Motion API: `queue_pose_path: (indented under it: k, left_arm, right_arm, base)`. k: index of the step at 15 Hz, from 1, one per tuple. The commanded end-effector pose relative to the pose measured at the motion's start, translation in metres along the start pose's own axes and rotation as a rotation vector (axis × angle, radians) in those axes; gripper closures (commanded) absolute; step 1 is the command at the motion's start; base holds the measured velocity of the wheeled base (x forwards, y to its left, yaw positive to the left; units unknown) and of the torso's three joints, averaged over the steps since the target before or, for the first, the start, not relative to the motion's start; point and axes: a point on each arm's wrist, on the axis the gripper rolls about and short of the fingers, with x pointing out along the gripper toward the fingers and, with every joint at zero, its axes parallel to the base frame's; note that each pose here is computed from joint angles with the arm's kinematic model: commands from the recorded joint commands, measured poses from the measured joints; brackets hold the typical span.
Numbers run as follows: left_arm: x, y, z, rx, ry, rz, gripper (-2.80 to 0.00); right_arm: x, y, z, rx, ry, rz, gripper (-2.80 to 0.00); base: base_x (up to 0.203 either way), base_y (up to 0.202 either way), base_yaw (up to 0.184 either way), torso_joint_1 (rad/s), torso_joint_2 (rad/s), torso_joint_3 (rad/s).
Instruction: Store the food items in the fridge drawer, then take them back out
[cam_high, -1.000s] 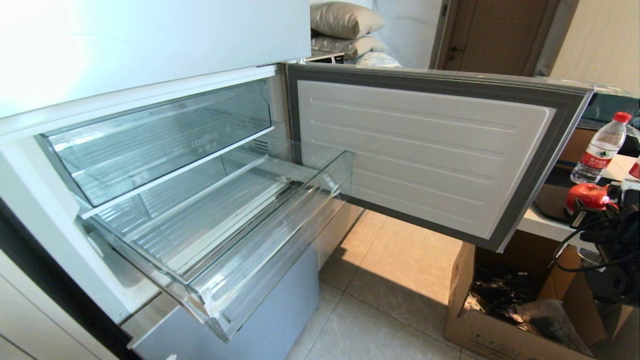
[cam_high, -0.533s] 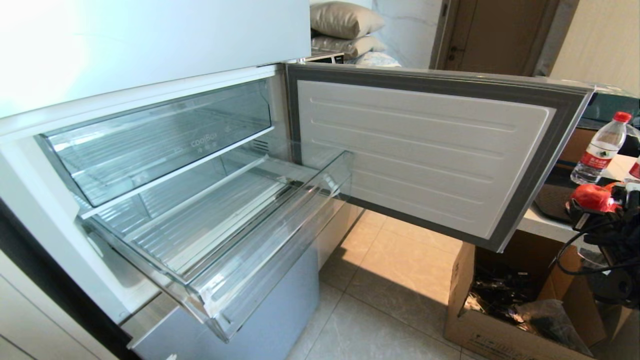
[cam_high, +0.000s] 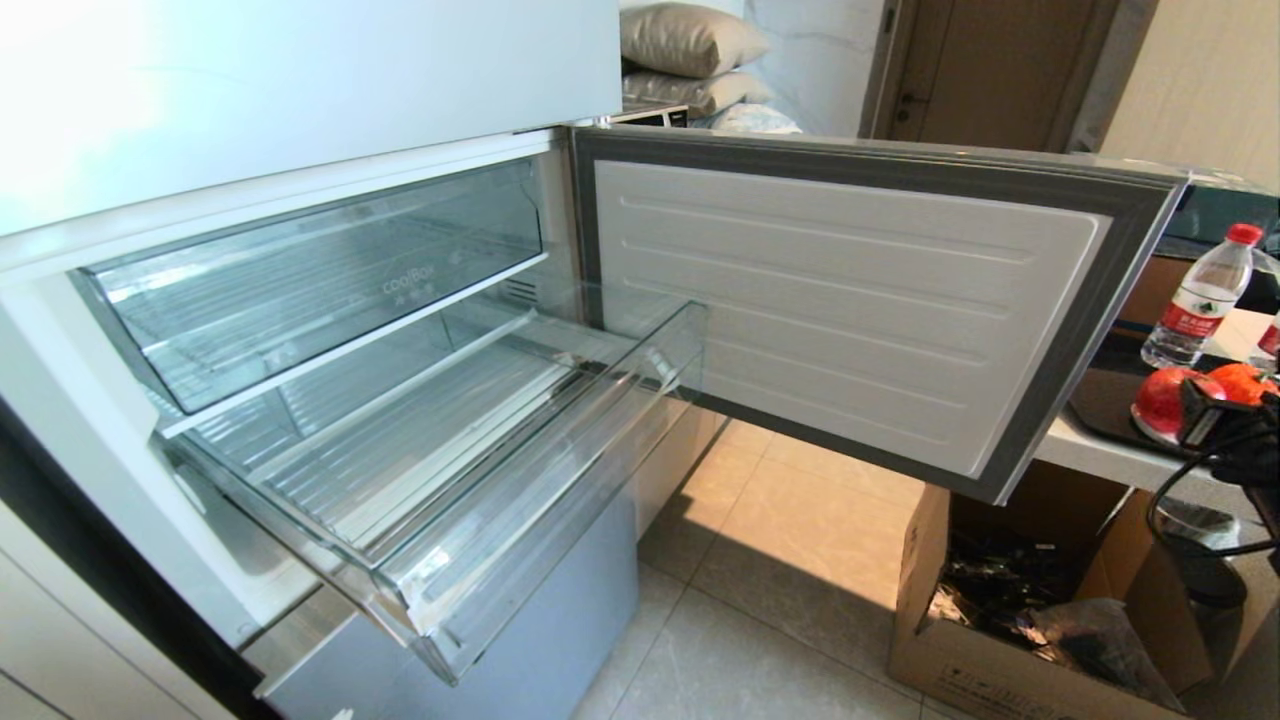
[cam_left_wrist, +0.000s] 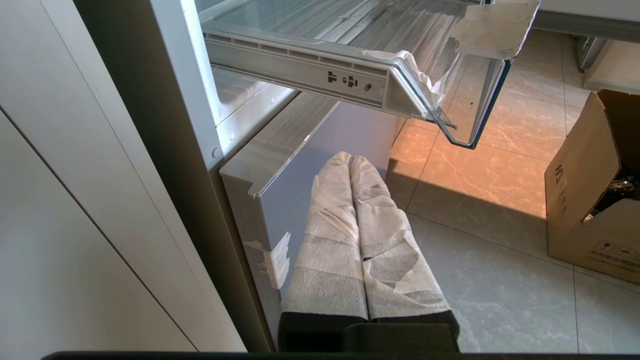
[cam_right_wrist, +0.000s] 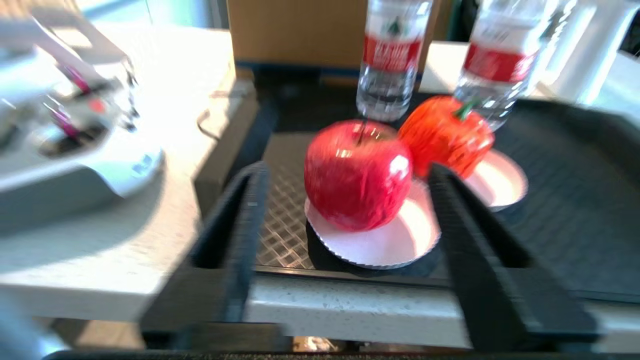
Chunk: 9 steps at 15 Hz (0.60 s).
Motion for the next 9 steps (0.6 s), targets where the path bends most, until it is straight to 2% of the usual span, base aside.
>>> queue_pose_path:
  k: [1,5,9]
  left_arm:
    - [0.0,0.0,0.0,0.0,0.0,0.0,0.0]
    - [0.0,0.0,0.0,0.0,0.0,0.002,0.0]
    - [0.0,0.0,0.0,0.0,0.0,0.0,0.0]
  right_arm:
    - [-0.028,-0.002,0.04,0.012,-0.096,-0.001,0.0]
    - [-0.09,-0.005,0.09,0.031,-0.142,0.011,0.0]
    - [-0.162,0.0,0.114,0.053,-0.043,0.132,0.0]
  base:
    - [0.0,0.0,0.0,0.0,0.0,0.0]
    - [0.0,0.0,0.0,0.0,0.0,0.0]
    - [0.0,0.0,0.0,0.0,0.0,0.0]
